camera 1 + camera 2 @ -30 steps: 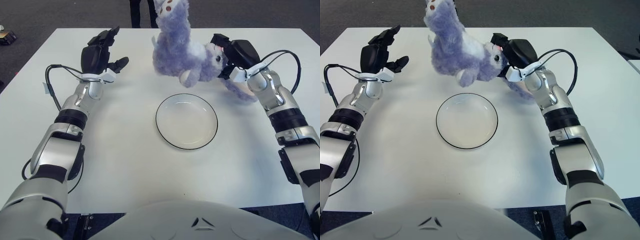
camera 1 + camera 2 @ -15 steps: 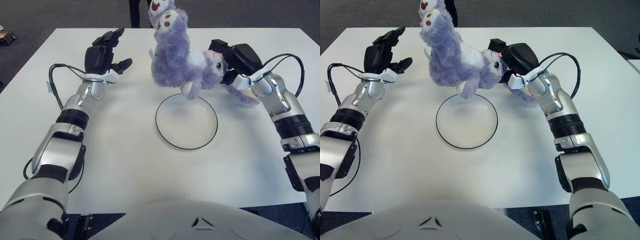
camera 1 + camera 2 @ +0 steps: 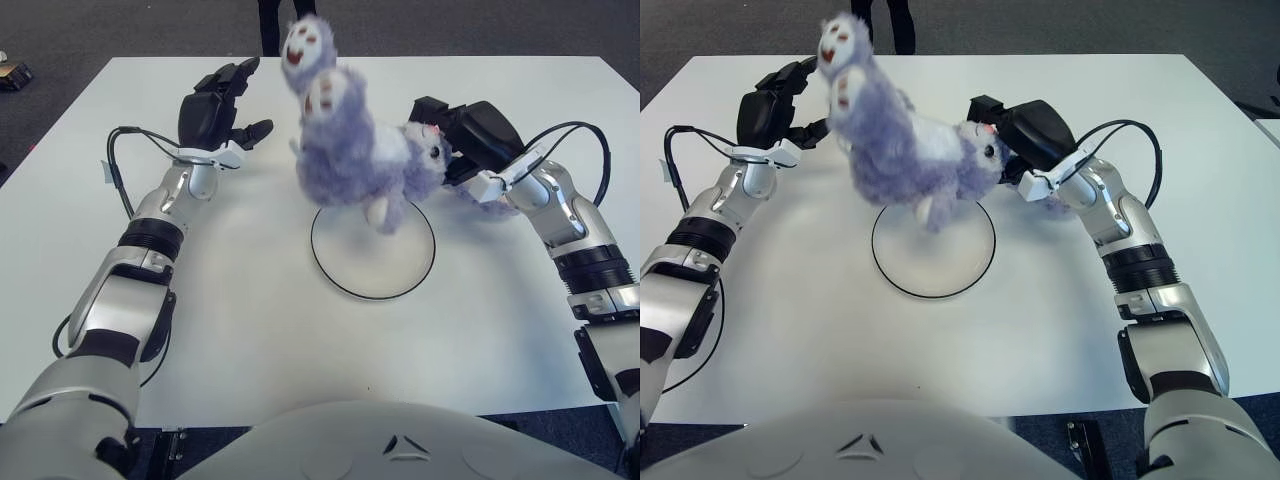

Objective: Put the doll into the plate.

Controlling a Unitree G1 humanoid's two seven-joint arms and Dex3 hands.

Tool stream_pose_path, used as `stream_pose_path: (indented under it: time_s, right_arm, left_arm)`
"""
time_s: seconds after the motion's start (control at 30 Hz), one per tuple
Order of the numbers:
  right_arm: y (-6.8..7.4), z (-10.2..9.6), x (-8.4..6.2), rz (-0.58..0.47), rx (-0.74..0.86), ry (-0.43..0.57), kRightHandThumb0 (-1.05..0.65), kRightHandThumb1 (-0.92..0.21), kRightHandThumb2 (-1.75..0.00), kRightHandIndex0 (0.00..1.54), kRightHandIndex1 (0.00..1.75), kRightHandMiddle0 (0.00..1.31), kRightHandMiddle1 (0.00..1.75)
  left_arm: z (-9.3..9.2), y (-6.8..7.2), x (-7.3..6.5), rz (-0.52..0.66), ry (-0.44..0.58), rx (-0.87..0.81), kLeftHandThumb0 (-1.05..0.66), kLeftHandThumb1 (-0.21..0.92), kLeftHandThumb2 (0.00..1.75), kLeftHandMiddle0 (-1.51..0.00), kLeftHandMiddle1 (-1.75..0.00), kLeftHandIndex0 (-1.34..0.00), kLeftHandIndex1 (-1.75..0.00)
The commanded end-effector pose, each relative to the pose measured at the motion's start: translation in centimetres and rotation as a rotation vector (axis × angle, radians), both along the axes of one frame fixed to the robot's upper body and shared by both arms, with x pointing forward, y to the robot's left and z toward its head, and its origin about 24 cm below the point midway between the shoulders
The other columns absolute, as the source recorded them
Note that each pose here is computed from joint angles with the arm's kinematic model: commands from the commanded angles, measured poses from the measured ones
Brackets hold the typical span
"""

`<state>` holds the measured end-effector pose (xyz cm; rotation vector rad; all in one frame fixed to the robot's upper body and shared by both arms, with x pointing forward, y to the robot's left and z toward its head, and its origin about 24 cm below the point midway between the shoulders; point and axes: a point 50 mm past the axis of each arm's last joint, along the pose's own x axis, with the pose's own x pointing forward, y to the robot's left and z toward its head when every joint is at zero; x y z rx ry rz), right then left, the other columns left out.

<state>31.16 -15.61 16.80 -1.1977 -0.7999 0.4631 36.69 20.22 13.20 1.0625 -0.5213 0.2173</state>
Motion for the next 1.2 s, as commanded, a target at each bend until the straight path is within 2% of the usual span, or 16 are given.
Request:
stream_pose_path:
  time_s: [0.0, 0.8, 1.17]
  right_arm:
    - [-0.4, 0.6, -0.6, 0.035, -0.019, -0.026, -0.4, -0.54, -1.02, 0.91, 1.75, 0.44, 1.75]
    - [-0.4, 0.5, -1.6, 0.065, -0.098, -0.014, -0.4, -0.54, -1.02, 0.94, 1.75, 0.44, 1.75]
    - [-0.5, 0.5, -2.0, 0.064, -0.154, 0.005, -0.4, -0.58, -0.97, 0.85, 1.75, 0.41, 1.75]
  left_arm:
    - [-0.5, -0.4, -0.3, -0.028, 0.017, 0.005, -0.61, 0.92, 0.67, -0.54, -0.01, -0.39, -0.32]
    - [-0.3, -1.1, -0.8, -0.072, 0.004, 0.028, -0.59, 0.92, 0.64, -0.56, -0.01, -0.39, -0.34]
    - [-0.2, -1.2, -0.9, -0.082, 0.001, 0.034, -0.56, 0.92, 0.62, -0.57, -0.02, -0.39, -0.36]
